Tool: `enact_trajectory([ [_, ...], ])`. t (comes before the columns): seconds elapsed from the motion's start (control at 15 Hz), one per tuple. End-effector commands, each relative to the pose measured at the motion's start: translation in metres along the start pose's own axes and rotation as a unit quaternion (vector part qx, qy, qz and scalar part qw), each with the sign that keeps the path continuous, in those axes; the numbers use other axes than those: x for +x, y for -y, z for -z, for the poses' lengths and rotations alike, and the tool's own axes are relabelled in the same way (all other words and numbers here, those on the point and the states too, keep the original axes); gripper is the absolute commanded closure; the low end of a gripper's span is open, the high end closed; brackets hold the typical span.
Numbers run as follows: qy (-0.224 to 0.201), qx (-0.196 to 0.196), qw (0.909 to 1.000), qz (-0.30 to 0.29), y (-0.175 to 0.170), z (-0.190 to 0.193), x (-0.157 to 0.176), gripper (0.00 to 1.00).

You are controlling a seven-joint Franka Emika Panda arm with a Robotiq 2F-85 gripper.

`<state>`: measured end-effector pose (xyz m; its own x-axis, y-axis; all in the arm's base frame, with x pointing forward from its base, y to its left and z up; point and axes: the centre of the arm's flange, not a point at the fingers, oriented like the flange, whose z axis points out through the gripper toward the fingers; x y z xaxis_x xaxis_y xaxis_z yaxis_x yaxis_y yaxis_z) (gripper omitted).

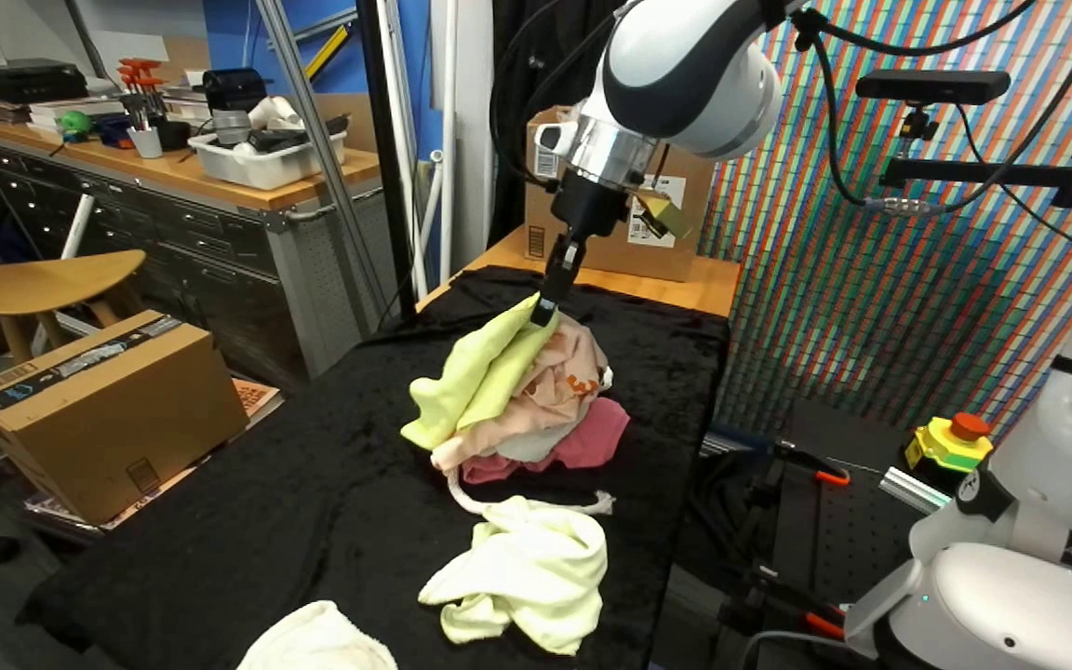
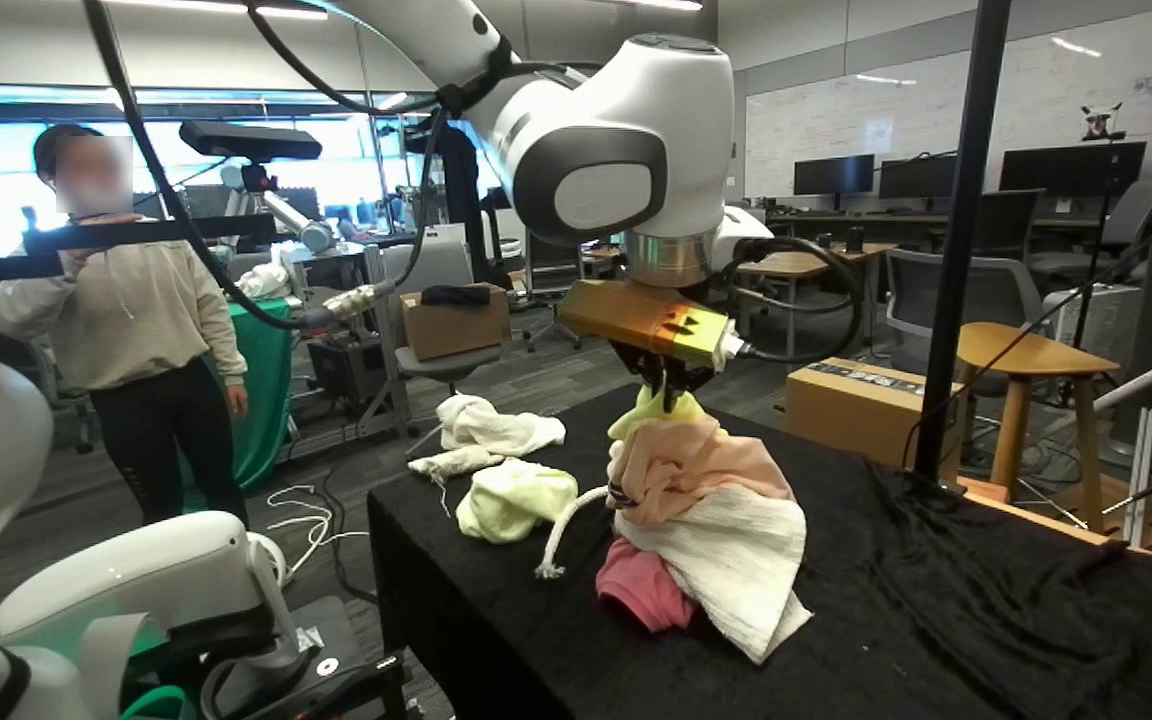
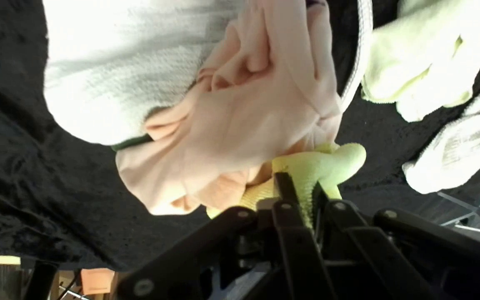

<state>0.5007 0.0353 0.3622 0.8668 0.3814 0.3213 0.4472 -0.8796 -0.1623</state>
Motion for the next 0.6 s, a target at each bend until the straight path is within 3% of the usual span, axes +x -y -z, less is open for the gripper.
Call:
enact_trajectory([
  [0.0, 0.031, -0.028, 0.999, 0.015, 0.0087, 0.0008, -0.0116, 0.56],
  [0.4, 0.072, -0.046, 0.9954, 0.043, 0.0105, -0.0064, -0.0098, 0.1],
  [0.53, 0.08, -0.05, 0.9945, 0.046, 0.0118, -0.0063, -0.0095, 0.0],
])
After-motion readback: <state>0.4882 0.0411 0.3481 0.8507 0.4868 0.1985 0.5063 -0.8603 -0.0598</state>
